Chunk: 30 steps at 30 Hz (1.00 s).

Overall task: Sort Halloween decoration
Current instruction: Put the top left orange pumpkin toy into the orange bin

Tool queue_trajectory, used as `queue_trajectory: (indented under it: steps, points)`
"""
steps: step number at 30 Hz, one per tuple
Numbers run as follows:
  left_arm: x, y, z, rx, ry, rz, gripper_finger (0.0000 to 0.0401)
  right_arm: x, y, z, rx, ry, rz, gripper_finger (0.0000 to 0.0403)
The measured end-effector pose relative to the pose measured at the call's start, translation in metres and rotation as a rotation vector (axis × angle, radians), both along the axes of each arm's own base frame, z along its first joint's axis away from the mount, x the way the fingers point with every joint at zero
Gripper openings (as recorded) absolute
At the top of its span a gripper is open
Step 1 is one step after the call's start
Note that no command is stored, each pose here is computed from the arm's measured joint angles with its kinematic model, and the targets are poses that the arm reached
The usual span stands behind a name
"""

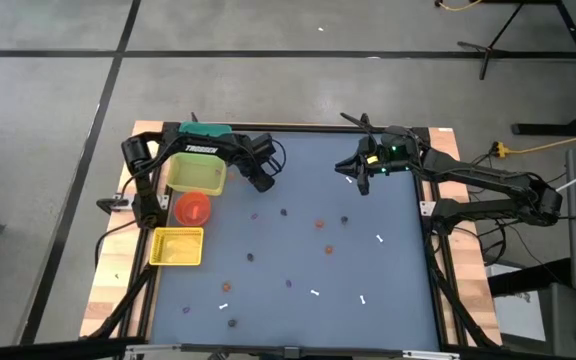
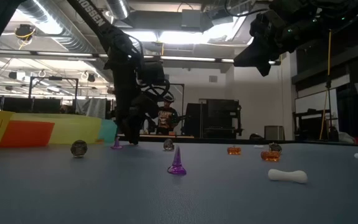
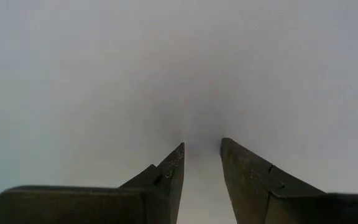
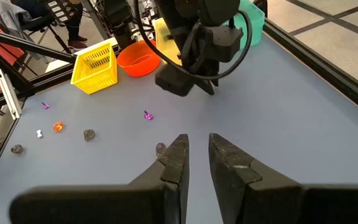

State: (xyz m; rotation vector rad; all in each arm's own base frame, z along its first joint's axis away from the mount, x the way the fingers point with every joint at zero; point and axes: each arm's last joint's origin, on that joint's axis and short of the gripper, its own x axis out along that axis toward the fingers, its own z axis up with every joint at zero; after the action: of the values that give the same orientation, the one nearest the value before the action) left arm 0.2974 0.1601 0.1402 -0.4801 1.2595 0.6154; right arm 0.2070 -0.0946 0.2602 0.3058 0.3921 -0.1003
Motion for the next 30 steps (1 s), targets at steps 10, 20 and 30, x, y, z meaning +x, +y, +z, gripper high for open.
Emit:
queue_trajectory:
  steps: [10,20,30]
  points:
    - [-0.003,-0.004,0.001,0.003,0.062,-0.149,0.0101,0.0,0.0,0.0,0.0,0.001,0.0,0.006]
    - [-0.005,-0.003,0.001,0.057,0.12,-0.205,0.0168,0.0,0.0,0.0,0.0,0.001,0.0,0.006]
    - [0.002,0.005,0.046,0.134,0.308,-0.339,0.0181,0.0,0.0,0.0,0.0,0.0,0.0,0.006]
